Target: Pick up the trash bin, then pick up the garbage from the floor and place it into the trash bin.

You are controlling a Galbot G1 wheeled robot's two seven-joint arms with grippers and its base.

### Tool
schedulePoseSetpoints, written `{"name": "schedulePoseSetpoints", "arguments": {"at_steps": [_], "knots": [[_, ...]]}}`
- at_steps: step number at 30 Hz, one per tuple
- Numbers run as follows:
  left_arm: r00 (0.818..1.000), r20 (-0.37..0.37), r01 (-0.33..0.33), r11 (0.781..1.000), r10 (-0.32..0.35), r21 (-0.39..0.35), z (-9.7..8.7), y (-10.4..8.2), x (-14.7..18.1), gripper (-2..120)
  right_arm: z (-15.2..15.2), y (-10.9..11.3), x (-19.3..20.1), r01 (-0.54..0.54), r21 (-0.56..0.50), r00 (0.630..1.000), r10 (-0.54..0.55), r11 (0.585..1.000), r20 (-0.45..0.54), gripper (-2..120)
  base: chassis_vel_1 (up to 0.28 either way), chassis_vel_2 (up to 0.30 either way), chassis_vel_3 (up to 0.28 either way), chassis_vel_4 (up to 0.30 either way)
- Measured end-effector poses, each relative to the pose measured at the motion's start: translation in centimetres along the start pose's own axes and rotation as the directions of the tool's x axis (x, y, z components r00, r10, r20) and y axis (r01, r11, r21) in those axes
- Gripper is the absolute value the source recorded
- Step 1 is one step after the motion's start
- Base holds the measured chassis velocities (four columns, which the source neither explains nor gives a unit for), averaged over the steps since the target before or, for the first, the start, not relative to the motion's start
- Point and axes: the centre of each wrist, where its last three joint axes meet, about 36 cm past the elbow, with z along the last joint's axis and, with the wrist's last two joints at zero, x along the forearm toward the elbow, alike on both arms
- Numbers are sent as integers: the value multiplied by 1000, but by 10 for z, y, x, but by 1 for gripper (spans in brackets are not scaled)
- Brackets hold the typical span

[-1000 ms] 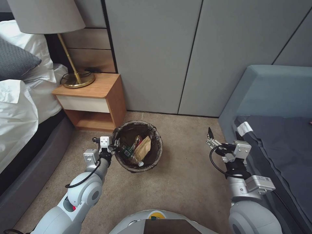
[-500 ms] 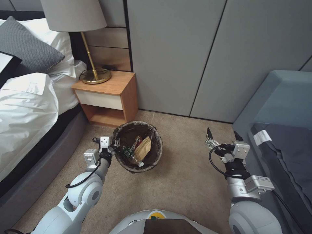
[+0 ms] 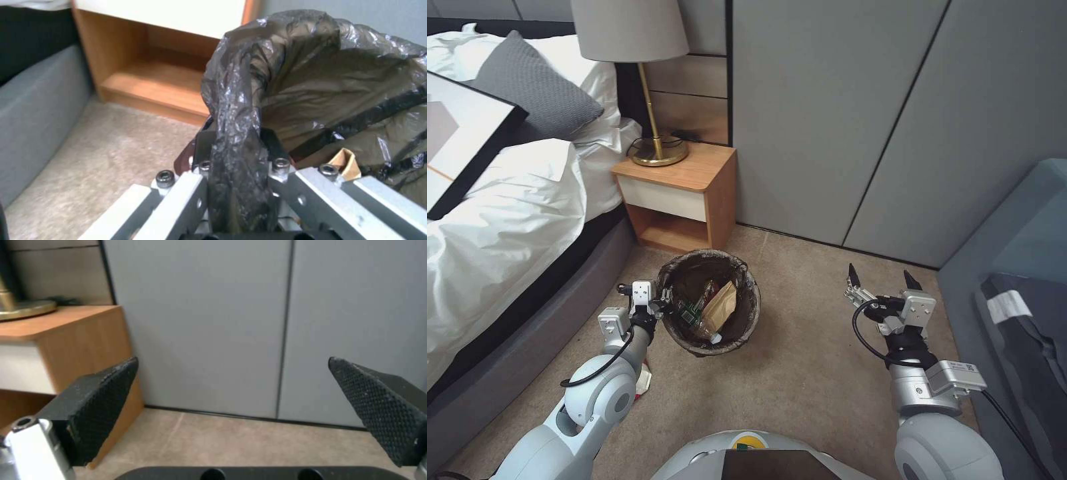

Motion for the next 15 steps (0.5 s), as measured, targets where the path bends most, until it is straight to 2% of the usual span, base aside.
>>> {"name": "schedulePoseSetpoints", "arguments": {"at_steps": [15], "knots": [[1000,7,12,1000,-12,3,-1,3,1,6,1,2,1,10,-6,1000,-10,1000,-5,100,87,78,76,89]]}}
